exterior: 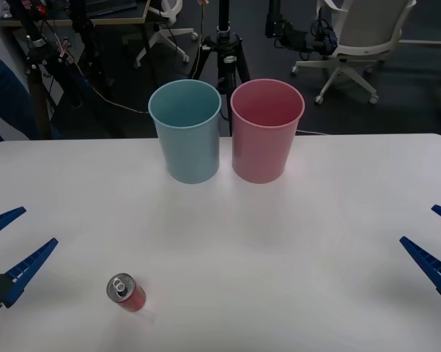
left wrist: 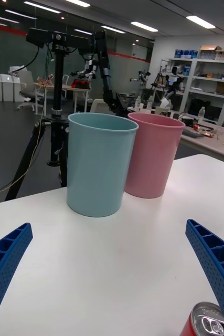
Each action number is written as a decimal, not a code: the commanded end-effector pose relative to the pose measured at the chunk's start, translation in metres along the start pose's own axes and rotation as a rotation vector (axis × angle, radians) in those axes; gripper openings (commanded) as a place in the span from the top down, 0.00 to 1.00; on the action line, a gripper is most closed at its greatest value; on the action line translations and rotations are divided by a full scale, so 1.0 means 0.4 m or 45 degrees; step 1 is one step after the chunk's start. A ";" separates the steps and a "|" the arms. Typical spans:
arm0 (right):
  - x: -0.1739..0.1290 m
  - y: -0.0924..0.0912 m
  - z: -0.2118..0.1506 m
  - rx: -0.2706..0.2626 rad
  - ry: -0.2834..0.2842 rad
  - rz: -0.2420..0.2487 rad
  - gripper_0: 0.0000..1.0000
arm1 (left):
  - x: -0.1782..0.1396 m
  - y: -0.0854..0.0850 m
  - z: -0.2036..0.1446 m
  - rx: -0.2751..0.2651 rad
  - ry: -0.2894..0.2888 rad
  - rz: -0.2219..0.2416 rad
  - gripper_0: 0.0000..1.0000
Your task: Grasp the object on the table and drop it into the matching bin: aluminum can to the light blue bin, PET bottle to the pink bin.
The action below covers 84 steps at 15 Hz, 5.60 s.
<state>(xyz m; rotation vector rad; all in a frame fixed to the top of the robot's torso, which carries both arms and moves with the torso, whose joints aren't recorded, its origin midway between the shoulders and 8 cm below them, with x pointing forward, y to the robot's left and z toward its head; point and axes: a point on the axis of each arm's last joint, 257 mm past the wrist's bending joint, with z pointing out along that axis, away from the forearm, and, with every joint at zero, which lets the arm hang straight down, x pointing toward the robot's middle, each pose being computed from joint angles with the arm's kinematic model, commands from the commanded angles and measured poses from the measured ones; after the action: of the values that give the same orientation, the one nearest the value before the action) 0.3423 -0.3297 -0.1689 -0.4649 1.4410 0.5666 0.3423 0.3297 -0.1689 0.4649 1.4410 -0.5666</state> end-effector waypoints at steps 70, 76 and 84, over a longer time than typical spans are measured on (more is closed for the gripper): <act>0.000 0.000 0.000 0.000 0.000 0.000 0.00 | 0.474 -0.249 0.148 0.411 0.185 0.243 1.00; 0.000 0.000 0.000 0.000 0.000 0.000 0.00 | 0.419 -0.243 0.165 0.431 0.171 0.127 1.00; 0.000 0.000 0.000 0.000 0.000 0.000 0.00 | 0.231 -0.168 0.175 0.285 0.138 0.156 1.00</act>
<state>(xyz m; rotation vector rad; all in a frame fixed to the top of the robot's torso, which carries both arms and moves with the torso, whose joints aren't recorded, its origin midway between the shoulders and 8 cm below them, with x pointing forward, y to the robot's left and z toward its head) 0.3423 -0.3297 -0.1689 -0.4649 1.4410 0.5666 0.3588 0.2234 -0.2605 0.7737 1.4465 -0.6254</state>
